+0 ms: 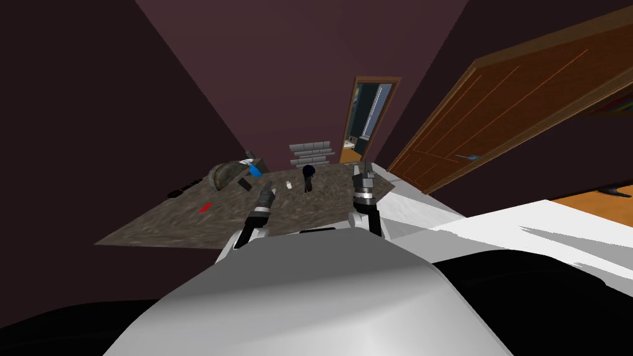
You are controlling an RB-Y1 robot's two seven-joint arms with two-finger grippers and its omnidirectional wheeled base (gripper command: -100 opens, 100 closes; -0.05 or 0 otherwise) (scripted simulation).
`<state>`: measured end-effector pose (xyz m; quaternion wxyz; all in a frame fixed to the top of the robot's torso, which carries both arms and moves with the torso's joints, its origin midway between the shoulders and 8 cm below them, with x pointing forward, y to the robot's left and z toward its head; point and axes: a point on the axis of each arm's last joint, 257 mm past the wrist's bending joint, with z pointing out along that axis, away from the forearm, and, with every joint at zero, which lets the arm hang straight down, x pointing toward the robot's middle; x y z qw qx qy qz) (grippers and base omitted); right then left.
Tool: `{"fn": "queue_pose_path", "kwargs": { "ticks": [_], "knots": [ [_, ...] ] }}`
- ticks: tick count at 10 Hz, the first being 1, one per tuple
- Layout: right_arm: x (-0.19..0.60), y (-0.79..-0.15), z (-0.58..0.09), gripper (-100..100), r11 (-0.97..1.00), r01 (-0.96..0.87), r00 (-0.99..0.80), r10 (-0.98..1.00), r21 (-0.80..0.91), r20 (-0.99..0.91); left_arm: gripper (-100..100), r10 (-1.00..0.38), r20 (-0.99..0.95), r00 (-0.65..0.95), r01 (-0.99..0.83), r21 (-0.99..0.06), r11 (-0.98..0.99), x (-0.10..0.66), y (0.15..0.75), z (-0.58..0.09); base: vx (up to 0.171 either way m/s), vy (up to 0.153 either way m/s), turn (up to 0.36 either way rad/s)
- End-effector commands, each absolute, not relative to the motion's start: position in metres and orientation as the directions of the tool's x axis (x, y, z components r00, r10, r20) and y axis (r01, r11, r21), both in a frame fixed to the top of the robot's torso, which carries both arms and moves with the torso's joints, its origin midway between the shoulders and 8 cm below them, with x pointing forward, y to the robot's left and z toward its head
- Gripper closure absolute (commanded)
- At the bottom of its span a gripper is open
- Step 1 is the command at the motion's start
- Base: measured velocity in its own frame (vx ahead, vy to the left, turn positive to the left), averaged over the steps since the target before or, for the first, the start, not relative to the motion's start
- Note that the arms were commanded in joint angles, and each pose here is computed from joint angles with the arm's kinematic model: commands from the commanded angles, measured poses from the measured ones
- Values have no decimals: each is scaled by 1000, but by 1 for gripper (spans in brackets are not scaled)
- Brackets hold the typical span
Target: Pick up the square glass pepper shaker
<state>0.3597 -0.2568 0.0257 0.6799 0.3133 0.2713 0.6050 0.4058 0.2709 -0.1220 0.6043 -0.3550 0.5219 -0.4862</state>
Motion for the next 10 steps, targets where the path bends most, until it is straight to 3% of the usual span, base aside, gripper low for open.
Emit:
{"fn": "queue_pose_path", "kwargs": {
  "ticks": [1,6,10],
  "knots": [
    [360,-257,26,0,72,-653,121,993,754,10,-100,-944,-329,-27,154,-934,321,409,282,-143,1,-31,-226],
    [360,-257,26,0,72,-653,121,993,754,10,-100,-881,-469,-64,-52,-880,472,416,325,-210,-1,-34,-217],
    [360,-257,26,0,72,-653,121,993,754,10,-100,-807,-582,-99,-223,-777,588,413,379,-259,-3,-34,-246]
  ]
}}
